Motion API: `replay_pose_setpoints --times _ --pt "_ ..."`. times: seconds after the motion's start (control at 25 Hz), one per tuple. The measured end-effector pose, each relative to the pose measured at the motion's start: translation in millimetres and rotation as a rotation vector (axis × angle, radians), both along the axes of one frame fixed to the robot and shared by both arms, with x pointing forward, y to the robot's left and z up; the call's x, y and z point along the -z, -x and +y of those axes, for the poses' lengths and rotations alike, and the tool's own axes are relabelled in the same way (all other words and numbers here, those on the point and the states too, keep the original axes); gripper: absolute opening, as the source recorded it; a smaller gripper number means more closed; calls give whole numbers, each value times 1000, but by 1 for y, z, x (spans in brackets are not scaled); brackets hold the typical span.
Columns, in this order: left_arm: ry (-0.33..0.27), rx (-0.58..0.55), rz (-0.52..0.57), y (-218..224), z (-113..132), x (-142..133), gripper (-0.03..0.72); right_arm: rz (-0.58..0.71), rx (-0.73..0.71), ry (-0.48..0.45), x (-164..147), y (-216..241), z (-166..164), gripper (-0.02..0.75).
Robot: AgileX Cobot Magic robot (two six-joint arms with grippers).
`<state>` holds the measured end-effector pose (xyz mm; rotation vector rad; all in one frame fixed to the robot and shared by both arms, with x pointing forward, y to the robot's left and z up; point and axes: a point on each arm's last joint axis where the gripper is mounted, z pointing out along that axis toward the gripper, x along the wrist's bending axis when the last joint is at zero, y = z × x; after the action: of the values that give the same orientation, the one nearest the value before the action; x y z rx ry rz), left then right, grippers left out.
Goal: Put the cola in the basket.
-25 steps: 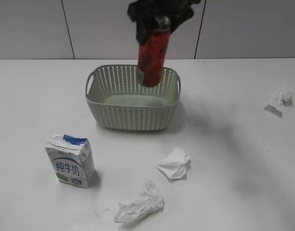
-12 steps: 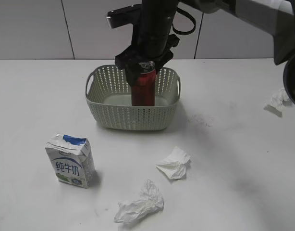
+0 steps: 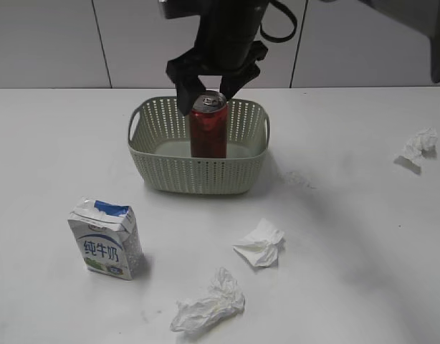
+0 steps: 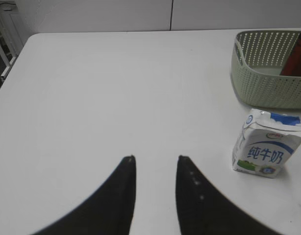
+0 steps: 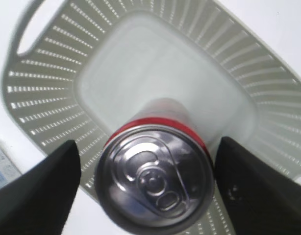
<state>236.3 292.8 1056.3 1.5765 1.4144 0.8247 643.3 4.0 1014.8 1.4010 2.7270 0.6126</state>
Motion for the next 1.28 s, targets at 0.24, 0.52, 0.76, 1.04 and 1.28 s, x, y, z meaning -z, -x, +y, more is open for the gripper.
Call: replay_pose_setpoints --times 0.24,0.52,0.76,1.04,1.28 --pt "0 0 0 0 0 0 229 -52 140 -60 -39 -25 -57 645" --pt "0 0 0 0 0 0 228 -175 340 -107 -101 -43 -153 631" --pt "0 0 0 0 0 0 228 -169 517 -87 -115 -36 -230 600" --pt "0 0 0 0 0 0 228 -63 540 -19 -107 20 -258 580" --pt "0 0 0 0 0 0 228 23 510 25 -94 111 -265 580"
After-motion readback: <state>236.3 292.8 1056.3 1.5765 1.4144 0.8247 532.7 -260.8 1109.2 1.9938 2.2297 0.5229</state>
